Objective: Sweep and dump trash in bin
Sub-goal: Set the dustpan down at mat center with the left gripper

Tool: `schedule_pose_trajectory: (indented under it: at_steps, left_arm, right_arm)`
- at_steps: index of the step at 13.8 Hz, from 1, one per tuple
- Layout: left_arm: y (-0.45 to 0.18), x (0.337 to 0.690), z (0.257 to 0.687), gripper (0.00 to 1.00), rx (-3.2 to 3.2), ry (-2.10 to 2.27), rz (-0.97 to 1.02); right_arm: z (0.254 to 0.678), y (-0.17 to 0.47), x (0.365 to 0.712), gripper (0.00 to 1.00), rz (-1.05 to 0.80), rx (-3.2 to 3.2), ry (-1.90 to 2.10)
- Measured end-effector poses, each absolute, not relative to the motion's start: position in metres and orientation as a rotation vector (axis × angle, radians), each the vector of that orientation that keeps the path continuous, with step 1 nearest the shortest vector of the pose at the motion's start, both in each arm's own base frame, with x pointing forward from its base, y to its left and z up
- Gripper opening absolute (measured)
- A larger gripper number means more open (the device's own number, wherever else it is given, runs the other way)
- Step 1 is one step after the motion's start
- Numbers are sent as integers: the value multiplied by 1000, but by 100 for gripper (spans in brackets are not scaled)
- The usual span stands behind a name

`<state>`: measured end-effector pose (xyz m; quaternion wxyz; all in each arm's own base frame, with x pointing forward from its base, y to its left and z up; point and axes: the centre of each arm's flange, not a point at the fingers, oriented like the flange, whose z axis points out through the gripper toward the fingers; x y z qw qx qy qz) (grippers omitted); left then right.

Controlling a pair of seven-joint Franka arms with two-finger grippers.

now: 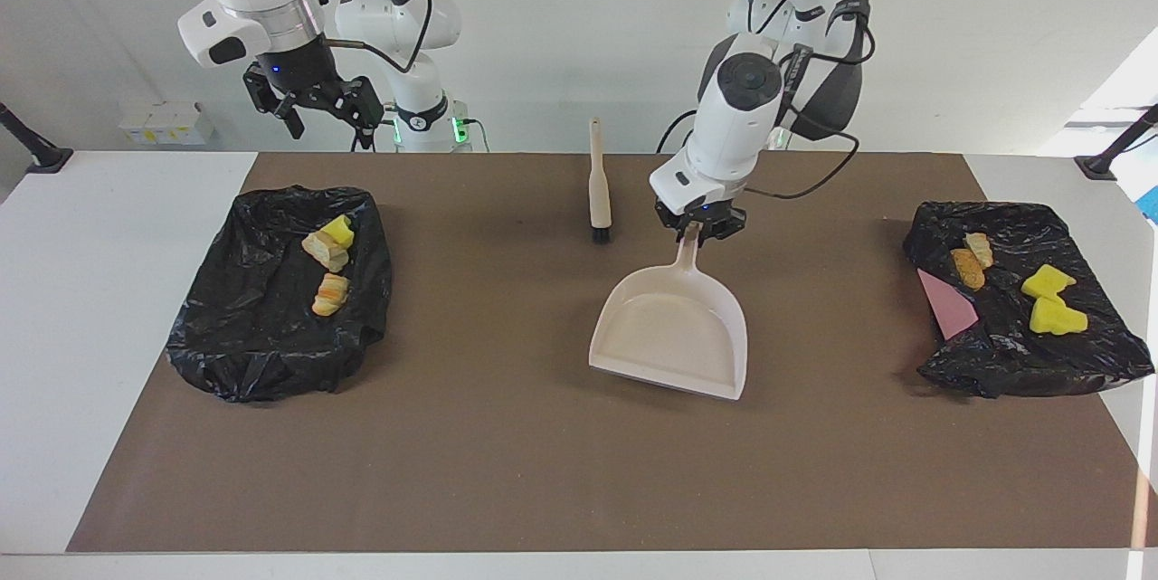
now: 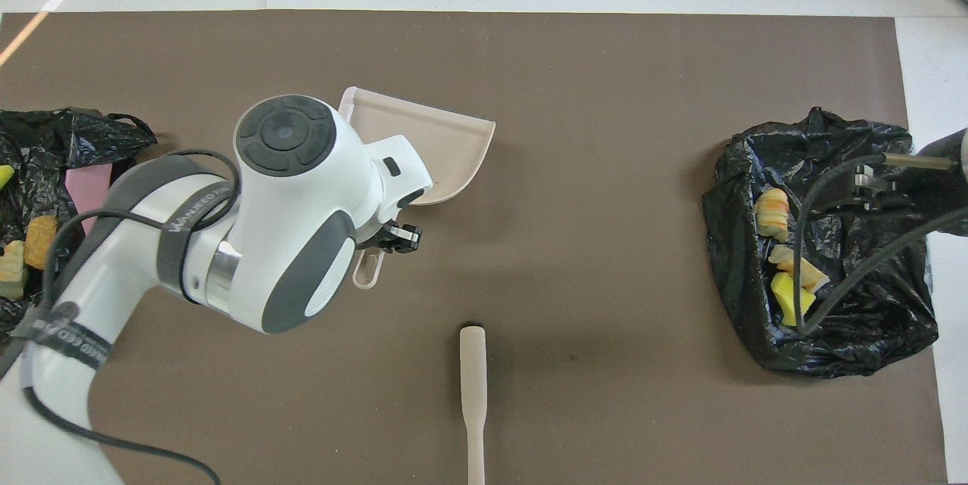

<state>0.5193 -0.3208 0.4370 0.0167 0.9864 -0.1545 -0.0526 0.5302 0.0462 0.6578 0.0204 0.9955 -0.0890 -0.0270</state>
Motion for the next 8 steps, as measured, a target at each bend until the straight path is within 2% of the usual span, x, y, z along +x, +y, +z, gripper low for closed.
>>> schedule_pose_trajectory:
  at_steps: [3,8]
  left_arm:
    - [-353,515,409,32,3038,-409,-160]
    - [-388,495,394,32,3002,-353,-162]
  right_arm:
    - [658,45,530,100,-84,3087,-280]
    - [658,44,530,100,-85,3087,-281]
